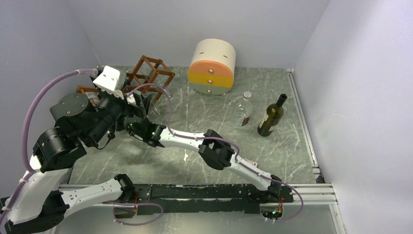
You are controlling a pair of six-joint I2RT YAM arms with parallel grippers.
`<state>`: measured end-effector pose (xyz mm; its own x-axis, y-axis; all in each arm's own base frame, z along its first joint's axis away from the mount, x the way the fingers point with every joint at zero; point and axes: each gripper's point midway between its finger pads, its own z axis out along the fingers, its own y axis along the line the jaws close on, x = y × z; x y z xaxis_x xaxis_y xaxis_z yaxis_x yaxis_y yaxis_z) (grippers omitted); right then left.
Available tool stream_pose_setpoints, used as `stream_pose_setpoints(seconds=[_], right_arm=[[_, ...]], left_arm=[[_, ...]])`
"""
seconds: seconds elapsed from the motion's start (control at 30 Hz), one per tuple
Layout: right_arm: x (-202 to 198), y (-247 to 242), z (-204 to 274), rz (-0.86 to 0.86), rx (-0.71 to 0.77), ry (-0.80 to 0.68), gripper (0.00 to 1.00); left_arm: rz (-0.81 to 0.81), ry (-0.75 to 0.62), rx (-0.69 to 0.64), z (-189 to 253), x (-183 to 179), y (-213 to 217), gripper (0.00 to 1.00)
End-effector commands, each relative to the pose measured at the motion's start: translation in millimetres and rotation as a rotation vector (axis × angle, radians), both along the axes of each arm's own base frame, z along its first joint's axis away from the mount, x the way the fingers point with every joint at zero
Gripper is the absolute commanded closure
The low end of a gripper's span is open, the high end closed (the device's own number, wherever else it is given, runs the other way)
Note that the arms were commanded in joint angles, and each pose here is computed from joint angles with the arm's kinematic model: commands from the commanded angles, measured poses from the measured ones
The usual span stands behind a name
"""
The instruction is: Put the wine bottle on the wine rack
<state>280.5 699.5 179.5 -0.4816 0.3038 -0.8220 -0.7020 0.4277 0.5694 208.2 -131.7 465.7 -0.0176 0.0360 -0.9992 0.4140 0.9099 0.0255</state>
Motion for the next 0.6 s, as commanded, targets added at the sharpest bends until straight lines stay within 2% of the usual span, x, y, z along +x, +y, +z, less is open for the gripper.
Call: stream_pose_setpoints(seconds=[0.0, 0.3, 0.57], right_arm=[[-3.7, -12.3, 58.5, 0.017, 0.048, -0.055, 0.42], [-7.8, -60.9, 96.6, 0.018, 0.033, -0.055, 0.41], [-11.7, -174.2, 89.2, -0.154, -0.102, -0.038, 0.41]], left_arm=[[-0.007, -0.030, -0.041, 14.2, -5.3, 4.1, 0.05], [-0.069, -0.112, -0.100, 41.2, -18.2, 5.9, 0.05], [-0.105, -0.157, -0.127, 46.2, -28.4, 9.6, 0.05]])
